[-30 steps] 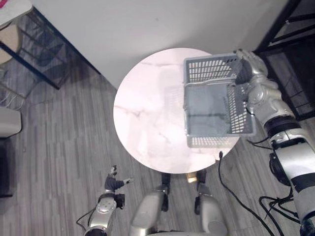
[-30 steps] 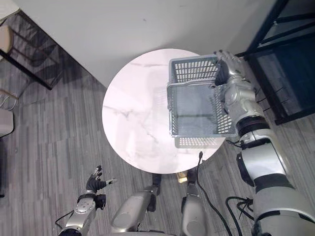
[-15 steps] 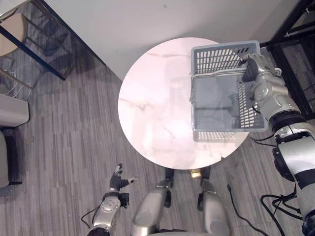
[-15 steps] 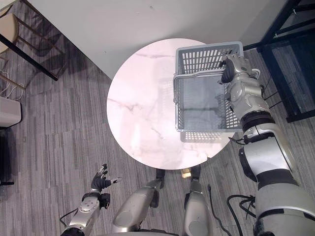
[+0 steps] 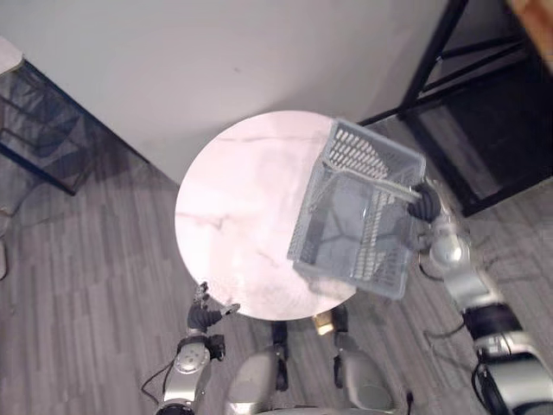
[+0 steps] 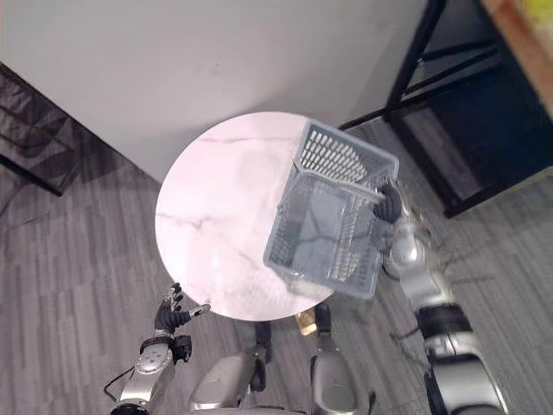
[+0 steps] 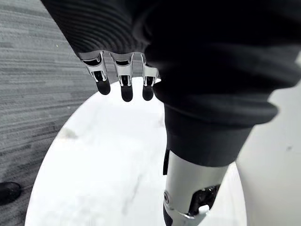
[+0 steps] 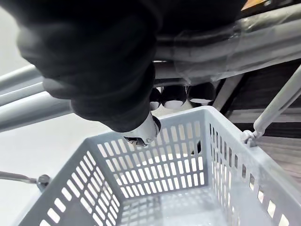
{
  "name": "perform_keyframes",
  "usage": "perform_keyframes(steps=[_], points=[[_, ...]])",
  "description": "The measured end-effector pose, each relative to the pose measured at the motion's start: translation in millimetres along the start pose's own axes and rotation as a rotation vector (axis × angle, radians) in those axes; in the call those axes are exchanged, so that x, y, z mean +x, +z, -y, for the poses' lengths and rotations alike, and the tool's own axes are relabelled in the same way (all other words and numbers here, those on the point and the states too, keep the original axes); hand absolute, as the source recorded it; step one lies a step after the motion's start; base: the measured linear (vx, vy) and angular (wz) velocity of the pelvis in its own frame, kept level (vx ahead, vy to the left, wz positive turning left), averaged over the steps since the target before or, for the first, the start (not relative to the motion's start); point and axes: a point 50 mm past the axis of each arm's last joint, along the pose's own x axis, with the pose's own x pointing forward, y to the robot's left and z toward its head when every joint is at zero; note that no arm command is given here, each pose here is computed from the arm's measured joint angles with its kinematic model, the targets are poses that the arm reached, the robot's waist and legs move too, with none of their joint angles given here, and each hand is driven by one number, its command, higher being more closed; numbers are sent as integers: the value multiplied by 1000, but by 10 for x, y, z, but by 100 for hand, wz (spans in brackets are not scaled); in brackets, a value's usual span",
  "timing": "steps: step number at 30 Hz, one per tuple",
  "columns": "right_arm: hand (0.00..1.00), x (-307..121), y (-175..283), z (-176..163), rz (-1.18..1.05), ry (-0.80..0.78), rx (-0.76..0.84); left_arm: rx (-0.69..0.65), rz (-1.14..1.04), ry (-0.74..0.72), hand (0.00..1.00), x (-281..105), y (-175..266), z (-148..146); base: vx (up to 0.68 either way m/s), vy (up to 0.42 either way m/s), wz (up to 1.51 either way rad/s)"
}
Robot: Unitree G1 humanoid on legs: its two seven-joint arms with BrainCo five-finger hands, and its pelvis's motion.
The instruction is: Pick vegetable in the basket
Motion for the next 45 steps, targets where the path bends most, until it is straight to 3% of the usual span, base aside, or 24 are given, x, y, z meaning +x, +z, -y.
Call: perform_keyframes(steps=[4,10,20,26,35,45], points=[[100,-316,-356,-29,-137,-10,54,10,-25,15,0,-34,-68,-62,-13,16,-26],[100,-923,-762,-409,-395,44,372,-5,-100,117,0,-168,-281,-354,12,18,-48],[100,-1045,-630,-722,-440,19,580,-59,-36,115,0,-167,-141,-256,-89,32,-33],[100,-1162,-686,-648,-470,-41,607,-66,20,52,0,-118,14,-69,-143,-86,49],[100,-1015,-750,-606,-483,-78,585,-73,24,-22,0,-121,52,150,-308,-268,47],[100,-1031,-747,-567,-488,-129,610,-65,-21,-8,0,-148,-63,108,-265,-50,-9]])
